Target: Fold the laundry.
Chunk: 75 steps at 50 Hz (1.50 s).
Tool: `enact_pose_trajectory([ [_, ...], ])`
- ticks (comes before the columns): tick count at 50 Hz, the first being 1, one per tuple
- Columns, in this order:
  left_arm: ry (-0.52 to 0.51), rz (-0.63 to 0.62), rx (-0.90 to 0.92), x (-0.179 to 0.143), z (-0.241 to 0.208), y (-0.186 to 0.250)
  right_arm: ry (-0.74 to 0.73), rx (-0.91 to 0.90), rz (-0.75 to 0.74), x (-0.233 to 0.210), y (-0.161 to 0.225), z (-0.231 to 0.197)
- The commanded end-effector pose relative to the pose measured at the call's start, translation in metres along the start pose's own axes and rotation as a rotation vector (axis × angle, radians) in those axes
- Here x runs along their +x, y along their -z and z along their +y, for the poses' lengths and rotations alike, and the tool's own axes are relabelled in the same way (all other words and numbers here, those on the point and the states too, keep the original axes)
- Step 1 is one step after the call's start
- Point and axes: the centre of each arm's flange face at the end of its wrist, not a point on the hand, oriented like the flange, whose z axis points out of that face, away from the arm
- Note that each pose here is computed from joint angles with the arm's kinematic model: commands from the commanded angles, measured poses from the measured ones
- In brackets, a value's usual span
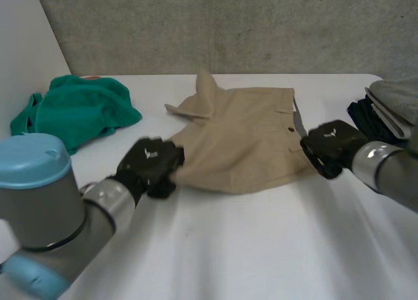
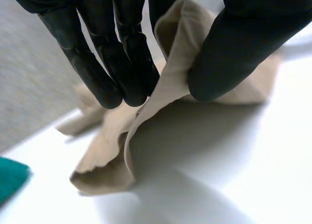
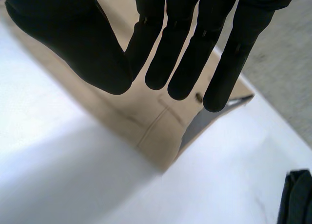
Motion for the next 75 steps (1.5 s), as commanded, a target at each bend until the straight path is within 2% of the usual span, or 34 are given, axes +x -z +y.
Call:
enact_pose_trajectory([
  [1,-0.115,0.154,-0.348,0.029,-0.007,0.080,0.141,-0.245,-0.185,0.008,0.067,-0.006],
  [4,-0.156,0.146,-0.380,0.027,-0.010,0.088,0.168,-0.227,-0.203,0.009,0.070,-0.007],
  [7,-0.171,0.112,-0.340,0.024,-0.014,0.084,0.123,-0.180,-0.203,0.002,0.064,-0.006],
  [15,-0.199,-0.072,-0.072,0.000,-0.055,0.046,-0.054,0.005,-0.057,-0.004,0.030,0.021],
  [19,-0.181,-0.109,-0.043,-0.006,-0.065,0.032,-0.106,0.023,-0.067,-0.019,0.022,0.034],
  [25,-0.145,-0.144,-0.055,-0.014,-0.069,0.017,-0.094,0.034,-0.091,-0.038,0.015,0.045],
  [33,-0.098,-0.187,-0.102,-0.029,-0.067,0.007,-0.045,0.073,-0.051,-0.046,-0.012,0.058],
  [40,-0.053,-0.155,-0.167,-0.024,-0.055,0.014,-0.023,0.111,0.085,-0.026,-0.023,0.056],
  [45,-0.046,-0.082,-0.284,-0.011,-0.035,0.031,0.012,0.112,0.102,-0.013,0.006,0.034],
  [50,-0.071,0.049,-0.433,0.009,-0.015,0.068,0.114,-0.004,-0.018,-0.003,0.058,0.014],
  [54,-0.110,0.140,-0.540,0.020,-0.001,0.089,0.171,-0.163,-0.151,0.006,0.080,0.020],
  [58,-0.162,0.197,-0.600,0.027,0.005,0.099,0.275,-0.288,-0.297,0.006,0.093,0.022],
  [61,-0.189,0.203,-0.613,0.027,0.005,0.098,0.270,-0.328,-0.334,0.004,0.091,0.022],
  [69,-0.233,0.084,-0.447,0.013,-0.007,0.040,0.183,-0.290,-0.301,-0.006,0.062,0.016],
  [73,-0.253,0.001,-0.320,0.003,-0.017,-0.001,0.185,-0.231,-0.212,0.002,0.043,0.008],
  [75,-0.269,-0.055,-0.217,-0.004,-0.028,-0.029,0.174,-0.191,-0.122,0.011,0.027,0.003],
])
